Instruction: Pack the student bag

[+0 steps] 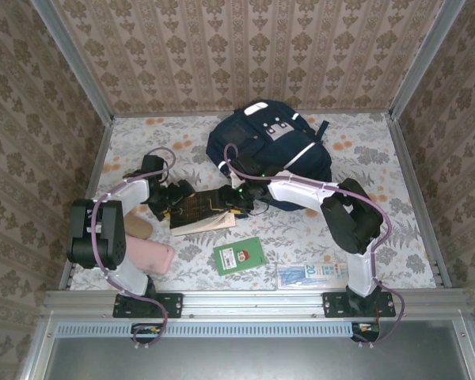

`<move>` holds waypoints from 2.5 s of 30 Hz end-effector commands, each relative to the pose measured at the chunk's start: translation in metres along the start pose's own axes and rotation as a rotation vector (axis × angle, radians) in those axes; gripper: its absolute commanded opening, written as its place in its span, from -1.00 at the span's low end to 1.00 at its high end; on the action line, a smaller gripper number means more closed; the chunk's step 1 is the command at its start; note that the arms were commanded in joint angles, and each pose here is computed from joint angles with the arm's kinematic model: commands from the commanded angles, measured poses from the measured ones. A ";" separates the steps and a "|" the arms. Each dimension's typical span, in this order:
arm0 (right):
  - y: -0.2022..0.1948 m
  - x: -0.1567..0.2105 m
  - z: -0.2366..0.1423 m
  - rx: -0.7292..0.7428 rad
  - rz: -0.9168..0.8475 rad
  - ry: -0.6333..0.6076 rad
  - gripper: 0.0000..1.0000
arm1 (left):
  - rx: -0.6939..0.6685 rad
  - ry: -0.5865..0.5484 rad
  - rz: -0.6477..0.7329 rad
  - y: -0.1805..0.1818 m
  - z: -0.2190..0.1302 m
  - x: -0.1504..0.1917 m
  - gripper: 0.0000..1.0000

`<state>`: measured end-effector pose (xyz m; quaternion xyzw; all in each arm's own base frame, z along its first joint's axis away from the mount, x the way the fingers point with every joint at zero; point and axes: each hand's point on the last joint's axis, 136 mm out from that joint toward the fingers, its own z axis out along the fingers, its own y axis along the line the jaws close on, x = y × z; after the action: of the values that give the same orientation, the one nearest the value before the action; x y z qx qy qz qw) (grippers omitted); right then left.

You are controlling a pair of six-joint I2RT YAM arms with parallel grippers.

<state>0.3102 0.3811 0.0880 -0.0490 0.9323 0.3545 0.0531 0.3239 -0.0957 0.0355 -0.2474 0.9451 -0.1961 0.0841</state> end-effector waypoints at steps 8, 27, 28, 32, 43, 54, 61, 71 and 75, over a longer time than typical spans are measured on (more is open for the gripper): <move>0.003 -0.005 0.004 -0.131 0.126 -0.008 -0.26 | 0.035 0.081 0.020 -0.010 0.001 0.022 1.00; 0.038 -0.016 -0.052 -0.238 0.038 -0.031 -1.00 | 0.140 -0.075 0.019 -0.010 -0.048 -0.024 1.00; 0.040 -0.015 -0.056 -0.236 0.007 -0.023 -1.00 | 0.158 -0.080 0.038 -0.014 -0.049 -0.026 1.00; 0.045 -0.010 -0.075 -0.232 -0.156 -0.001 -1.00 | 0.268 -0.100 0.132 -0.039 -0.060 -0.032 0.99; 0.078 -0.006 -0.117 -0.424 -0.531 0.019 -1.00 | 0.495 -0.205 0.424 -0.112 -0.084 -0.044 0.90; 0.083 -0.036 -0.145 -0.623 -0.459 0.046 -1.00 | 0.931 0.013 0.514 -0.187 -0.076 -0.024 0.88; 0.059 -0.061 -0.148 -0.627 -0.370 -0.031 -1.00 | 1.083 0.166 0.512 -0.216 -0.073 0.005 0.88; 0.026 -0.092 -0.155 -0.597 -0.277 -0.118 -1.00 | 1.215 0.250 0.384 -0.219 -0.063 0.008 0.68; 0.020 -0.095 -0.159 -0.607 -0.264 -0.134 -1.00 | 1.193 0.234 0.286 -0.205 -0.043 -0.005 0.77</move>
<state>0.3856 0.2964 0.2172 -0.1377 0.7856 0.5922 0.1148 0.4081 -0.2507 0.1546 0.0032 0.7145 -0.6878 0.1282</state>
